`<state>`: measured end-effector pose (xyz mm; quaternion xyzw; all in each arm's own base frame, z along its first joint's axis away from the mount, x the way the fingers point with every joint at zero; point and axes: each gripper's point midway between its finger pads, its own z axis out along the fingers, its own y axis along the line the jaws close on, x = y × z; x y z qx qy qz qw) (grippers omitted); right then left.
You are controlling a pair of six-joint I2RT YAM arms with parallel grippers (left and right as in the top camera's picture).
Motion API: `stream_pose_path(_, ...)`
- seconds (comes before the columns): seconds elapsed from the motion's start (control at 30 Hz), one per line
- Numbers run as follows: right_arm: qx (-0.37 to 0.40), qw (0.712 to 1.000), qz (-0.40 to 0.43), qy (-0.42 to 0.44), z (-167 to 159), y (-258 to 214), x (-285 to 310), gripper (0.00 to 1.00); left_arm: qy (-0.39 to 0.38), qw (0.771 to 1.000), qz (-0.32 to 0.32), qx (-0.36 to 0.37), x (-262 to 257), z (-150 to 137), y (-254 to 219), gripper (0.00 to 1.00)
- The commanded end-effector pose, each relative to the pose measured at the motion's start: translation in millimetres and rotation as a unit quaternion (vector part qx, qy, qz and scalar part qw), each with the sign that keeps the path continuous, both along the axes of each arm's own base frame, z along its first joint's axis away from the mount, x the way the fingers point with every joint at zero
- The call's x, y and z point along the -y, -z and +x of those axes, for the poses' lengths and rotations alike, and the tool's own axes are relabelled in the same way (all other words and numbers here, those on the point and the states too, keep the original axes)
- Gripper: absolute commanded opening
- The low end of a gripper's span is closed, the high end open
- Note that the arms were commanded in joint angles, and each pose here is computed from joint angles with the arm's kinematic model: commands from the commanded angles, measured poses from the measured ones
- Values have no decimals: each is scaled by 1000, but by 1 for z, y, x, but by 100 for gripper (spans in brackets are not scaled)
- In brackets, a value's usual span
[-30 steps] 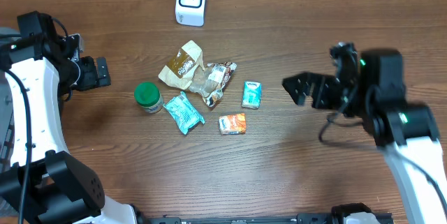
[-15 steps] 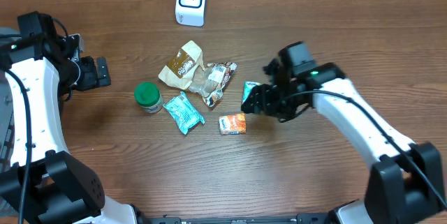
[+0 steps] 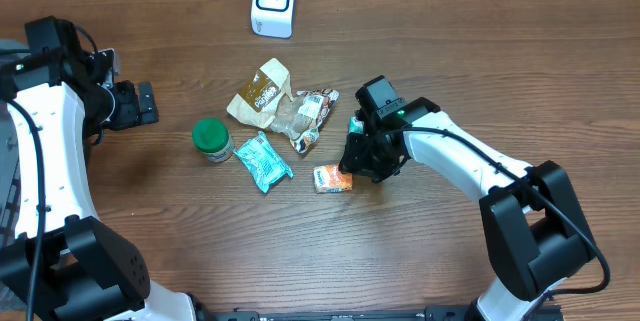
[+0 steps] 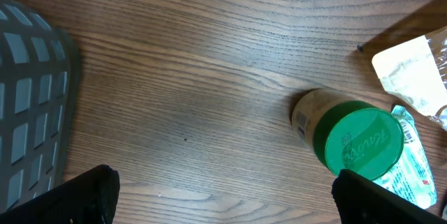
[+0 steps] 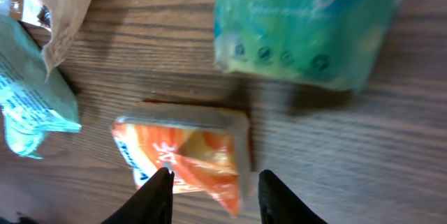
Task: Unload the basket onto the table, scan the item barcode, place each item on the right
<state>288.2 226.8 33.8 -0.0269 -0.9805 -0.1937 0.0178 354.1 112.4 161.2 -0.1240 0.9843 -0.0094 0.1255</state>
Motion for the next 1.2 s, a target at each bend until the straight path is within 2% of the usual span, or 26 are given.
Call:
stream_pose_path(0.0, -11, 999, -6, 45, 3, 0, -5, 33, -2, 1000, -5, -2, 2, 0, 2, 100)
stream_pose_path(0.2, -33, 997, -21, 64, -1, 14, -4, 31, -2, 1000, -5, -2, 2, 0, 2, 100)
stream_pose_path(0.33, -55, 996, -19, 63, -6, 25, -6, 25, -2, 1000, -5, -2, 2, 0, 2, 100)
stream_pose_path(0.4, -57, 996, -19, 63, -6, 26, -6, 14, -2, 1000, -5, -2, 2, 0, 2, 99)
stream_pose_path(0.43, -56, 996, -19, 63, -6, 26, -7, 4, -2, 1000, -5, -2, 2, 0, 2, 100)
stream_pose_path(0.57, -52, 996, -16, 68, 0, 20, -5, 4, -2, 1000, -5, -2, 2, 0, 2, 100)
stream_pose_path(0.77, 20, 995, 26, 95, 27, -47, 6, 4, -2, 1000, -5, -2, 2, 0, 2, 100)
stream_pose_path(0.87, 72, 986, 42, 144, 39, -94, 31, 4, -2, 1000, -5, -2, 2, 0, 2, 100)
stream_pose_path(0.93, 91, 975, 18, 203, 45, -108, 63, 4, -2, 1000, -5, -2, 2, 0, 2, 100)
stream_pose_path(1.07, 76, 949, -37, 305, 50, -92, 116, 4, -2, 1000, -5, -2, 2, 0, 2, 100)
stream_pose_path(1.17, 65, 937, -38, 341, 50, -68, 124, 4, -2, 1000, -5, -2, 2, 0, 2, 100)
